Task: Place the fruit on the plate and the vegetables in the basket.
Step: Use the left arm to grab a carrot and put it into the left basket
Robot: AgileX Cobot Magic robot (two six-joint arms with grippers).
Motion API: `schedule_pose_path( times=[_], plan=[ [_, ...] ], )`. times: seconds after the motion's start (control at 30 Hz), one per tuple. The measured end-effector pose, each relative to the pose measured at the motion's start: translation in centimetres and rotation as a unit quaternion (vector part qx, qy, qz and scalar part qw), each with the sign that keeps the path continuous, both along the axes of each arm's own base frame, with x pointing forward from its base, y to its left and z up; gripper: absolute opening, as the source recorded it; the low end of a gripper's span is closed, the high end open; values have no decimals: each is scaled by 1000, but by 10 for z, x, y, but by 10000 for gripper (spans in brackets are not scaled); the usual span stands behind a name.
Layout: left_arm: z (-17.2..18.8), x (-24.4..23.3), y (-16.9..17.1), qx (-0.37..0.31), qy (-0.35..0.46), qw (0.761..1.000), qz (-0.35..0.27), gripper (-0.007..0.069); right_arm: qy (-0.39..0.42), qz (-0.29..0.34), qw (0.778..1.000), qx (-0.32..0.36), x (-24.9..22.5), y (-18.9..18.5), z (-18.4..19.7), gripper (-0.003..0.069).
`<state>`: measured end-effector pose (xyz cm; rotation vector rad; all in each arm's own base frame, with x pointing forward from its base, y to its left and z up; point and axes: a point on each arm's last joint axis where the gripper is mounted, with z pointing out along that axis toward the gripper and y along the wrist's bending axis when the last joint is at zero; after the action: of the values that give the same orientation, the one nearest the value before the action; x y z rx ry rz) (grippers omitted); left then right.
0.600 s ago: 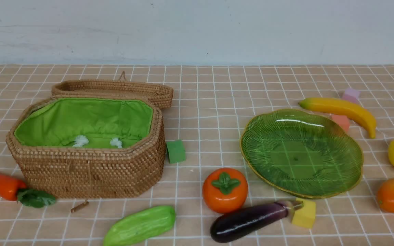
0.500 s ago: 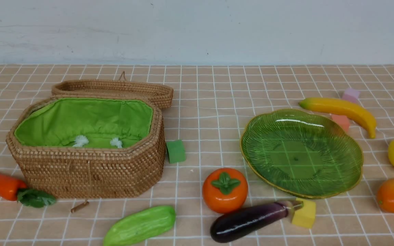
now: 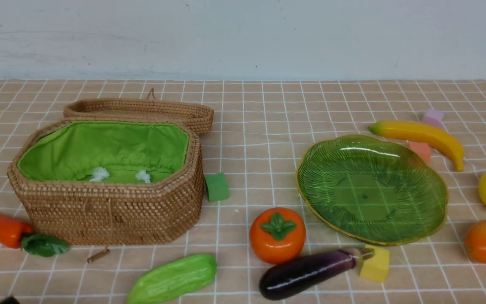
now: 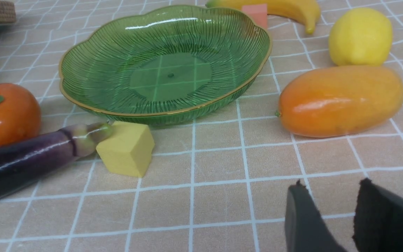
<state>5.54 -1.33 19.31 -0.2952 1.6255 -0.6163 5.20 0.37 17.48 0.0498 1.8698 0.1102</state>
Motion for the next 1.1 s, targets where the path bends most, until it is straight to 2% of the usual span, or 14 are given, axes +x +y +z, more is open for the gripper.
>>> schedule_pose_path(
  times=[0.03, 0.17, 0.3, 0.4, 0.43, 0.57, 0.6, 0.67, 0.7, 0.8, 0.93, 1.03, 1.07, 1.1],
  plan=[
    [1, 0, 0, -7, -3, 1000, 1, 238, 0, 0, 1000, 0, 0, 0, 0, 243],
    [13, 0, 3, -120, -49, 992, 15, 229, 0, 0, 1000, 0, 0, 0, 0, 243],
    [23, -2, 2, -138, -41, 990, 6, 160, 0, 0, 1000, 0, 0, 0, 0, 243],
    [48, -2, -3, -101, 10, 995, -17, 13, 0, 0, 1000, 0, 0, 0, 0, 243],
    [55, 0, -6, -76, 36, 996, -25, -10, 0, 0, 1000, 0, 0, 0, 0, 243],
    [81, 17, -13, 32, 148, 987, -55, -13, 0, 0, 1000, 0, 0, 0, 0, 243],
    [81, 21, -14, 38, 161, 985, -56, -13, 0, 0, 1000, 0, 0, 0, 0, 243],
    [91, 42, -19, 86, 238, 965, -70, -13, 0, 0, 1000, 0, 0, 0, 0, 243],
    [94, 44, -19, 90, 239, 965, -66, -13, 0, 0, 1000, 0, 0, 0, 0, 243],
    [96, 74, -23, 127, 310, 939, -76, -13, 0, 0, 1000, 0, 0, 0, 0, 243],
    [95, 90, -26, 137, 344, 926, -80, -13, -1, 3, 1000, 4, 0, 0, 0, 243],
    [96, 95, -28, 139, 351, 923, -81, -13, -10, -6, 997, 71, 1, 3, 1, 243],
    [99, 97, -28, 135, 351, 923, -80, -13, -25, -14, 988, 151, 2, 5, 4, 243],
    [100, 97, -28, 135, 351, 923, -80, -13, -27, -16, 985, 171, 2, 5, 4, 243]
  ],
)
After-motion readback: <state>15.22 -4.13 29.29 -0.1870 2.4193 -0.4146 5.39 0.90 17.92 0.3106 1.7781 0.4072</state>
